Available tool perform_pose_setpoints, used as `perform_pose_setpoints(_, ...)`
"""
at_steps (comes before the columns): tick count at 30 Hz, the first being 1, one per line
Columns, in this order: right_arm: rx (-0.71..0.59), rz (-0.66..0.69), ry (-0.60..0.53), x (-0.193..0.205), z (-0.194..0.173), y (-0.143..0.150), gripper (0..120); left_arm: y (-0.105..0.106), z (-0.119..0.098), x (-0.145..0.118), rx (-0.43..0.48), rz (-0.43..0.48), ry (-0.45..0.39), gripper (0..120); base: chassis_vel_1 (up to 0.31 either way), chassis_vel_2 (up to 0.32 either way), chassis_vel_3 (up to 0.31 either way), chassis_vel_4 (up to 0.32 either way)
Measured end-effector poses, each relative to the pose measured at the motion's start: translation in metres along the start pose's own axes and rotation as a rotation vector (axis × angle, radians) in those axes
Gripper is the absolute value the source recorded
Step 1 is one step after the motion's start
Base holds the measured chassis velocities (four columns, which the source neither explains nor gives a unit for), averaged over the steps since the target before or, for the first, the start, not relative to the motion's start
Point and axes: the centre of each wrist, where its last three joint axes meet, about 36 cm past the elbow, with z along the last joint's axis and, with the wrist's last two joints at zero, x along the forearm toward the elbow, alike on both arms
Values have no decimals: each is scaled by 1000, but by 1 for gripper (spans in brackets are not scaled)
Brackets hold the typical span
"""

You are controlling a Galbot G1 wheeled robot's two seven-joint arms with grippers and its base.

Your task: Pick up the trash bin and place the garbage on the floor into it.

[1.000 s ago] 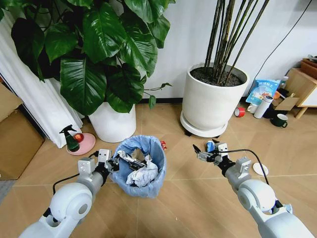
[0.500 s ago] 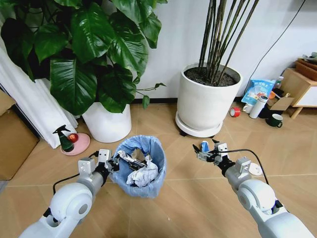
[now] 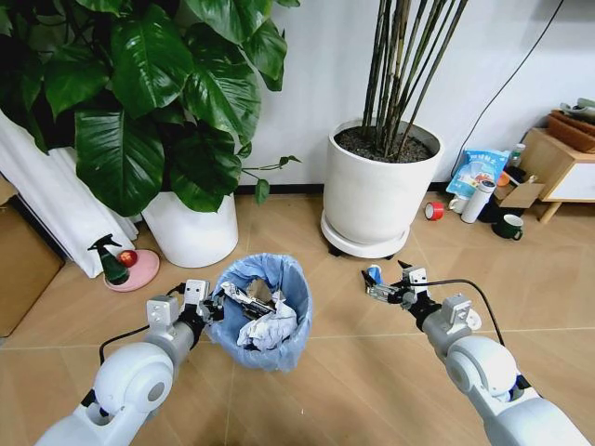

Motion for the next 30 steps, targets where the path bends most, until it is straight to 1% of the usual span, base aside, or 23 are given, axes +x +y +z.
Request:
perform_pose_setpoints(1,6,-17,1,-5,4,1,100,0,0,1,2,-1,-2,0,-71,-85,63,80)
perform_pose_setpoints(8,14,-30,0,-9,6,2,100,1,0,2,3,-3,-7,0,-40,-22,45,23)
perform_pose_setpoints(13,14,-32,-1,-8,7,2,100,0,0,2,3,-2,-7,0,-68,91,60,-103)
perform_pose_setpoints(20,14,-31,0,-7,9,2,100,-1,2,3,4,-2,-4,0,-159,190,170,-173)
perform_pose_setpoints(30,19,-39,7,-5,11,4,100,-1,2,3,8,-2,-7,0,-266,258,260,-256)
